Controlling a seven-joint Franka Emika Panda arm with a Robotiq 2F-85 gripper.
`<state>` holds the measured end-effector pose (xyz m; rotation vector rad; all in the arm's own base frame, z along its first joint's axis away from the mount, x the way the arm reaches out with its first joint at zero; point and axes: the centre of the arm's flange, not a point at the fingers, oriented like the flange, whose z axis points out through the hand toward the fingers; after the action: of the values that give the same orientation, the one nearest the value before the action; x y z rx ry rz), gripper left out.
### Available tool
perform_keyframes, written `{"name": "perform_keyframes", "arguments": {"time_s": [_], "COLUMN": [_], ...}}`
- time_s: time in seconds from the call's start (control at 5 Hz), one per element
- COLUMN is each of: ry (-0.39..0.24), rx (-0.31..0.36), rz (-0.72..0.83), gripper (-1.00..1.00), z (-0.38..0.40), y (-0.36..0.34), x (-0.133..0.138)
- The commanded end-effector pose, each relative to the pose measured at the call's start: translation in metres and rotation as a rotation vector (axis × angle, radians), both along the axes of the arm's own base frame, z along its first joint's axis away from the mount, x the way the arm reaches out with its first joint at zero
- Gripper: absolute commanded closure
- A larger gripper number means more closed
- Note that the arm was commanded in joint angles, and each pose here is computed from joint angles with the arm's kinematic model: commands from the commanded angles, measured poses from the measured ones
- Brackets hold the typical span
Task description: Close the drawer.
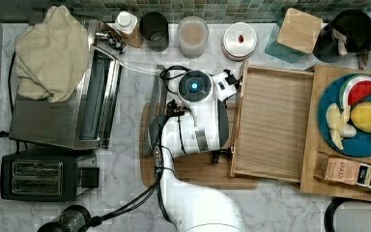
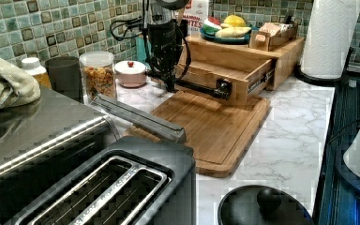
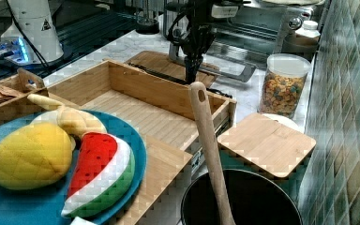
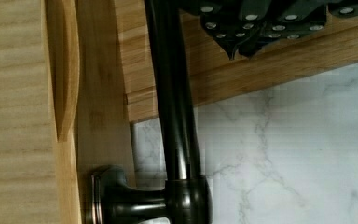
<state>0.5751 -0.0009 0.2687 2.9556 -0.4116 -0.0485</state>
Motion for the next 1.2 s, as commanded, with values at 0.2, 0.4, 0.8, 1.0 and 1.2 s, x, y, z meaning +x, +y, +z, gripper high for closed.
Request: {"name": "perform_keyframes", "arguments": {"time_s": [0.2,0.4,0.8,1.0,1.2], "ry": [-0.072,-0.005,0.026,0.078,0.046], "rx": [-0.146,-0.105,-0.188,-0.212,-0.245], "rz": [-0.015,0.002,-0.073,-0.112,-0.108], "gripper": [1.0,1.0,1.0,1.0,1.0], "z": [0.027,0.025,0.032,0.037,0.038], "y": [-0.038,-0.077,-0.159,-0.203,-0.247], "x": [0.015,0.016,-0.008,-0.031,-0.059]}}
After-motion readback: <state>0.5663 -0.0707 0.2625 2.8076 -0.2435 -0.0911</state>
